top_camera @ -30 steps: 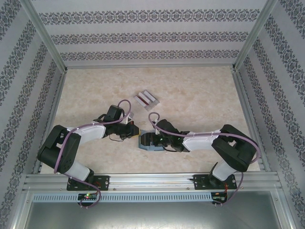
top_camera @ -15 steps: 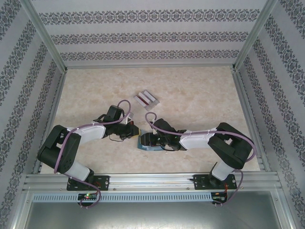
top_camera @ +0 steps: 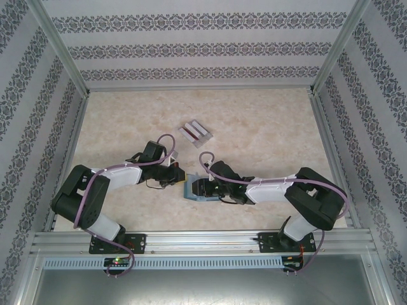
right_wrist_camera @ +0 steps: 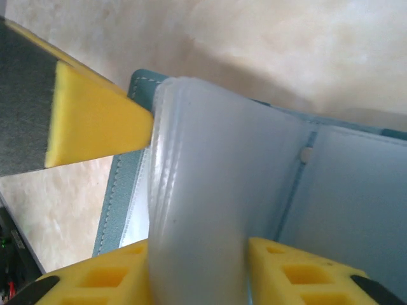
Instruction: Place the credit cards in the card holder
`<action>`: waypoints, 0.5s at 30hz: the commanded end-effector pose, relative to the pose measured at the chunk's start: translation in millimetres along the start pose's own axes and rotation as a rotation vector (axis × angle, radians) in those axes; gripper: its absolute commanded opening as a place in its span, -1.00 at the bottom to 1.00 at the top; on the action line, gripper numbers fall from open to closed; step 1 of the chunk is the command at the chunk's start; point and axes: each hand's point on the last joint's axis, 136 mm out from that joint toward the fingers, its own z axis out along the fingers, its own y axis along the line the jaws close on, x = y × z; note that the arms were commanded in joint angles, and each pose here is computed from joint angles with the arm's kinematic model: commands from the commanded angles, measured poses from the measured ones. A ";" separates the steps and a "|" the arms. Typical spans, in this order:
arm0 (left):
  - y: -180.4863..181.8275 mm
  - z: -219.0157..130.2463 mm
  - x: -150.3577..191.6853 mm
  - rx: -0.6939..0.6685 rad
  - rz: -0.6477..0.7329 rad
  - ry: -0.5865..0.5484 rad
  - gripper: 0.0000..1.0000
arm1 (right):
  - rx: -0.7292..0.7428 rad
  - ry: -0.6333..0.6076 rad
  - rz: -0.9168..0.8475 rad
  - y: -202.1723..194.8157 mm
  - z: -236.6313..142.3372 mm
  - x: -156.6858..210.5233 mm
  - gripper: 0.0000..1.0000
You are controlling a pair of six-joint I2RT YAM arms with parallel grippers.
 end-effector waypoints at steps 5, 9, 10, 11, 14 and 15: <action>4.5 -2.2 -0.7 -0.023 0.004 -0.002 -1.00 | 0.053 -0.012 0.033 -13.8 -0.9 -1.5 -0.14; 1.5 -4.5 -0.6 -0.019 0.005 -0.005 -1.00 | 0.028 -0.013 -0.017 -3.3 -6.0 -5.2 0.14; 0.8 -4.8 -0.9 -0.016 0.005 -0.009 -1.00 | 0.010 0.000 -0.038 2.6 -5.9 -4.3 0.26; 0.2 -4.8 -1.0 -0.012 0.004 -0.010 -1.00 | -0.011 0.013 -0.059 8.9 -5.6 -3.4 0.36; -1.3 -5.0 -1.1 -0.008 0.009 -0.004 -1.00 | -0.031 0.039 -0.087 14.9 -0.1 -0.3 0.46; -1.3 -5.3 -1.6 -0.010 0.007 -0.006 -1.00 | -0.030 0.043 -0.084 15.3 1.6 -0.6 0.46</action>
